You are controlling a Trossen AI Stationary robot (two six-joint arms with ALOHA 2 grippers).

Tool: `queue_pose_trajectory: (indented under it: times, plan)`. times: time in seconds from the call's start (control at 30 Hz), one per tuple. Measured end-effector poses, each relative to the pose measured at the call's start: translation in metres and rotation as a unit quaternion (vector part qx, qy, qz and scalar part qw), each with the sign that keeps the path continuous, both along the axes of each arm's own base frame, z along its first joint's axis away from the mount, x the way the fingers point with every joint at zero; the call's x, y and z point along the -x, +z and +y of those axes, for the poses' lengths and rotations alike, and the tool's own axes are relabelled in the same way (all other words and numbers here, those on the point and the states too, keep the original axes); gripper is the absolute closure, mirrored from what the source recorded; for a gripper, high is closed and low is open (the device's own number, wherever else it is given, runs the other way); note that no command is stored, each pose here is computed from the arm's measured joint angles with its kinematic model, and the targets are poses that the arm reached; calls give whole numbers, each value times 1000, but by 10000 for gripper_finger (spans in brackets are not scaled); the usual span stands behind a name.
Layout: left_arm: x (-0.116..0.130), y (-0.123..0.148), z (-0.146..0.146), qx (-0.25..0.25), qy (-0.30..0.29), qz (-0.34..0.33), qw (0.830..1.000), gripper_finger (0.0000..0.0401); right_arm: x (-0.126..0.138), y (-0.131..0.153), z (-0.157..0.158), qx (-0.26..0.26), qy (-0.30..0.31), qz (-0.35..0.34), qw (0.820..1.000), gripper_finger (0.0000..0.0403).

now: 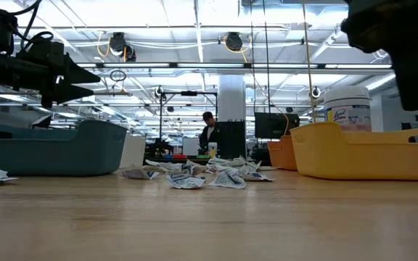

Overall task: Pick & Place First Aid Supplies
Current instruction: Put the antiseptic towelette into the yellow bin

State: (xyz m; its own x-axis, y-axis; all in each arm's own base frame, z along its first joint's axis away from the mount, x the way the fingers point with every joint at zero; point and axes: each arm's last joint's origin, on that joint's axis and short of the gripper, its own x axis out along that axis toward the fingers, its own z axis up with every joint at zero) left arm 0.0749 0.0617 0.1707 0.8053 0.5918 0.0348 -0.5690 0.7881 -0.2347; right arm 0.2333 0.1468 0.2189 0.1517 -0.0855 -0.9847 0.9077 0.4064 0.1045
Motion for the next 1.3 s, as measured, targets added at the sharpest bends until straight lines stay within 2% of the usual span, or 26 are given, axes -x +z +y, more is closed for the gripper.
queue_pose_trajectory:
  times: [0.13, 0.43, 0.67, 0.87, 1.0, 1.2, 1.3]
  plan:
    - [0, 0, 0, 0, 0, 0, 1000, 96, -1, -5, 17, 0, 13, 2, 1000, 239]
    - [0, 0, 0, 0, 0, 0, 1000, 95, -15, -40, 50, -25, 41, -5, 999, 239]
    - [0, 0, 0, 0, 0, 0, 1000, 95, -15, -69, 63, -25, 60, 41, 997, 239]
    - [0, 0, 0, 0, 0, 0, 1000, 95, -17, -79, 69, -27, 89, 49, 994, 241]
    - [0, 0, 0, 0, 0, 0, 1000, 95, -16, -79, 68, -22, 94, 52, 994, 279]
    - [0, 0, 0, 0, 0, 0, 1000, 96, -15, -80, 66, -12, 122, 62, 991, 383]
    - [0, 0, 0, 0, 0, 0, 1000, 96, -15, -79, 66, -12, 145, 62, 987, 389]
